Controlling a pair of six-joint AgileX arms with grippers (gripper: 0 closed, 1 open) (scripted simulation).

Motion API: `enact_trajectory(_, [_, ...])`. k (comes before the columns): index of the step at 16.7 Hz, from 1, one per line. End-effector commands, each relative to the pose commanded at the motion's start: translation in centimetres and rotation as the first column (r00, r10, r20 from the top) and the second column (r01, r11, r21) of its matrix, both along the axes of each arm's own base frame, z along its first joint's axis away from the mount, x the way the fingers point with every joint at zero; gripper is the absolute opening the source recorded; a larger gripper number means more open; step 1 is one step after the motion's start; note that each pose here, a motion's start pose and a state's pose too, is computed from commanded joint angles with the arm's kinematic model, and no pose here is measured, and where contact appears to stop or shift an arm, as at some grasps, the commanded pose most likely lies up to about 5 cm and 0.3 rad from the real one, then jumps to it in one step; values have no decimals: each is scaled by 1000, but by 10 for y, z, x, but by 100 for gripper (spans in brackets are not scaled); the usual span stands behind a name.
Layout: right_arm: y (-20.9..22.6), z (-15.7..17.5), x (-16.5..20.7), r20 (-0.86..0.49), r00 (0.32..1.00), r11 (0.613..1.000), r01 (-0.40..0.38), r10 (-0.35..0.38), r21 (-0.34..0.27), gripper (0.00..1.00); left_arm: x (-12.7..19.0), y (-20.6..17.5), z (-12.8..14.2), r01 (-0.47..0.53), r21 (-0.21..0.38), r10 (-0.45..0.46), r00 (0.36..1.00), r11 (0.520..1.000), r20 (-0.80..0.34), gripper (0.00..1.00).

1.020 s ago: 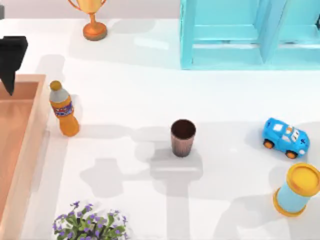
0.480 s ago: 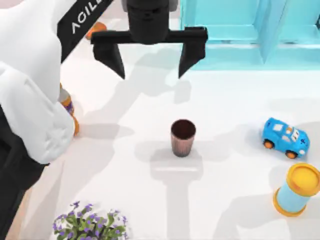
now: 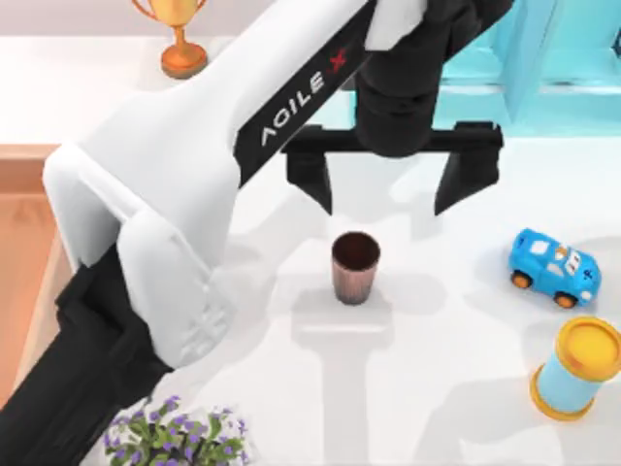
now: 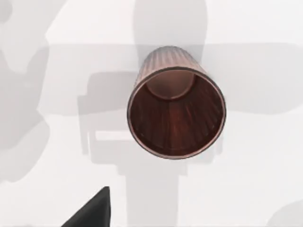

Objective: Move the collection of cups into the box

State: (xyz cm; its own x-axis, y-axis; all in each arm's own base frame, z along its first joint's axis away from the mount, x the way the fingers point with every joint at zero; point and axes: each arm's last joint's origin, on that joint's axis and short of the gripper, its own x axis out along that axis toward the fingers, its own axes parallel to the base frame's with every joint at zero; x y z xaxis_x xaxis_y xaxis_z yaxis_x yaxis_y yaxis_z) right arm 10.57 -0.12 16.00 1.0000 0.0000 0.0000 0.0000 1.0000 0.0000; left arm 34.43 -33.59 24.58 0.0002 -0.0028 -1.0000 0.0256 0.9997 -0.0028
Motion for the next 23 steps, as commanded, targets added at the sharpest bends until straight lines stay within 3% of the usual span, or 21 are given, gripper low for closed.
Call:
enact_trajectory(7, [0,0,0,0,1000,1000,0,0,0,100,6,-4,-15,0,0,0,1000,1000,1,100])
enact_trajectory(17, [0,0,0,0,1000,1000,0,0,0,100,3,-3,-94,0,4,0,1000,1000,-4,100])
enact_trajectory(22, [0,0,0,0,1000,1000,0,0,0,100,3,-3,-98,0,3,0,1000,1000,-2,100])
enact_trajectory(23, [0,0,0,0,1000,1000,0,0,0,100,3,-3,-98,0,3,0,1000,1000,-2,92])
